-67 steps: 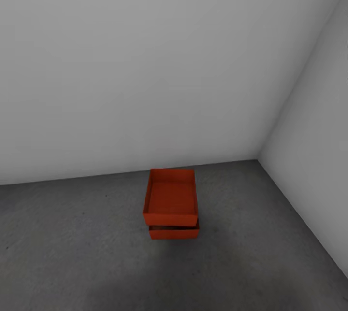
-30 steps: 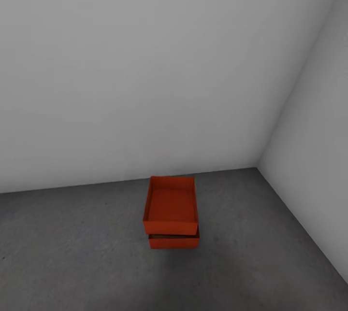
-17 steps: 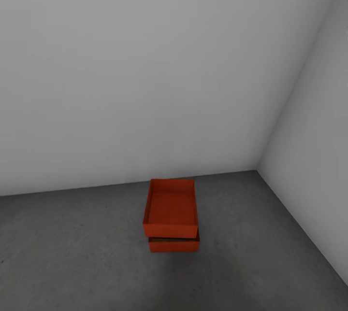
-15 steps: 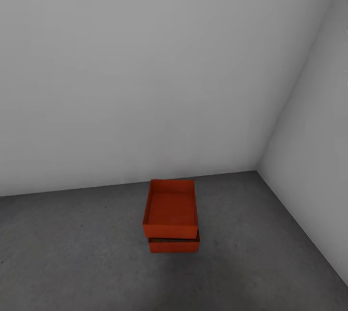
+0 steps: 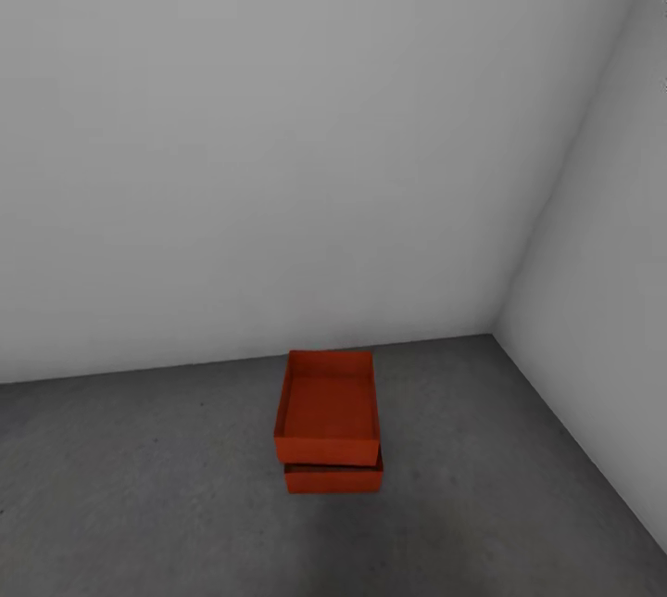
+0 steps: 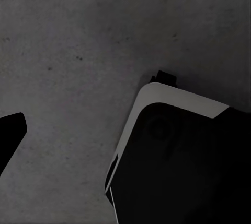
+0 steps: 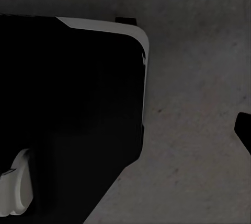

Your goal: Move the two storage containers from the living room to the garage. In the garage, place one container on the floor and stack the other container on top of it (either order is fine).

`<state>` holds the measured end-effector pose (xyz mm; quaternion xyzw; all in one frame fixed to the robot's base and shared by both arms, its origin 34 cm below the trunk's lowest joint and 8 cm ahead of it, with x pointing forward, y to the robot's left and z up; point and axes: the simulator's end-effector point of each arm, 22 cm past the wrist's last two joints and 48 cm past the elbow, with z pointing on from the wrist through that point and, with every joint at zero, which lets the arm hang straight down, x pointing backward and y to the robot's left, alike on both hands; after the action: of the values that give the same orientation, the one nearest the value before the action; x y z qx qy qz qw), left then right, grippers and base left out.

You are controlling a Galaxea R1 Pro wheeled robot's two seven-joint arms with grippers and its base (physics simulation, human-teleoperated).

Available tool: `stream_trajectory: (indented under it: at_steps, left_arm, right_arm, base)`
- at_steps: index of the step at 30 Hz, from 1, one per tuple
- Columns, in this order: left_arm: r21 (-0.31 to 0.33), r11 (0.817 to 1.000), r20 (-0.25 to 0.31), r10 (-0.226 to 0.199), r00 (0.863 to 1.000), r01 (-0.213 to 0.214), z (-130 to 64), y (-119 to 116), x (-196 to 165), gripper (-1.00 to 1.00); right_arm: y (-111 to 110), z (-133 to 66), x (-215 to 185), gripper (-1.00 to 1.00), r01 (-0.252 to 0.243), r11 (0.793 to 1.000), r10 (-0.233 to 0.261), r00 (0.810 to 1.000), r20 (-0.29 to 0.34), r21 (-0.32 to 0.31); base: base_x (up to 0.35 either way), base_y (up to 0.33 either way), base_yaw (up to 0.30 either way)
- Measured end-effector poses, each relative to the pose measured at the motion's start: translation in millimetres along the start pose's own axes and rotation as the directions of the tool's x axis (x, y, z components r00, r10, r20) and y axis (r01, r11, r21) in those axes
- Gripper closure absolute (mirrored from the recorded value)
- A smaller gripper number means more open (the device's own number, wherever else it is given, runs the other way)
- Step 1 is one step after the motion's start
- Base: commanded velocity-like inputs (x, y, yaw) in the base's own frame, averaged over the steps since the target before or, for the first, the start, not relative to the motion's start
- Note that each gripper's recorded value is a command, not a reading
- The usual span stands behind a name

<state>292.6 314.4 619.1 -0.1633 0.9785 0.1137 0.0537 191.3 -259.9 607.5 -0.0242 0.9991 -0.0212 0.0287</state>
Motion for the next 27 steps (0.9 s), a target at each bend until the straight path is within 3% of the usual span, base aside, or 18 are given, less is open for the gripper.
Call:
stream_trajectory:
  at_steps: [7,12,15,18,19,20,27]
  left_arm:
    - [0.005,1.0,0.016,-0.001,1.0,0.001,-1.8,-2,-6,-1.0]
    - [0.006,1.0,0.064,-0.022,0.998,0.022,-3.2,-1,-17,-1.0]
    - [-0.005,1.0,0.057,-0.025,0.998,0.026,-2.1,10,9,-1.0]
    - [0.046,0.999,0.008,-0.01,1.0,0.01,-1.8,10,54,-1.0]
    - [0.087,0.996,-0.008,-0.006,1.0,0.007,-2.6,5,66,-1.0]
    - [0.191,0.982,-0.03,0.004,1.0,0.002,-6.6,-11,87,-1.0]
    - [0.226,0.974,-0.014,0.004,1.0,-0.001,-9.3,-18,88,-1.0]
  right_arm:
    - [-1,-0.7,-4,-1.0,-0.004,1.0,0.004,1.0,0.011,0.002]
    - [-3,-1.1,-7,-1.0,-0.008,1.0,0.008,1.0,0.018,0.005]
    - [-5,-1.4,-9,-1.0,-0.013,1.0,0.013,1.0,0.022,0.008]
    - [-6,-1.7,-11,-1.0,-0.015,1.0,0.014,1.0,0.027,0.009]
    - [-6,-1.8,-12,-1.0,-0.015,1.0,0.015,0.999,0.028,0.009]
    - [-6,-1.9,-12,-1.0,-0.015,1.0,0.015,0.999,0.03,0.01]
    - [-7,-2.6,-17,-1.0,-0.016,1.0,0.015,0.999,0.041,0.01]
  base:
    - [0.0,0.0,0.0]
    - [0.0,0.0,0.0]
    - [0.0,0.0,0.0]
    - [0.0,0.0,0.0]
    - [0.0,0.0,0.0]
    - [0.0,0.0,0.0]
    - [0.0,0.0,0.0]
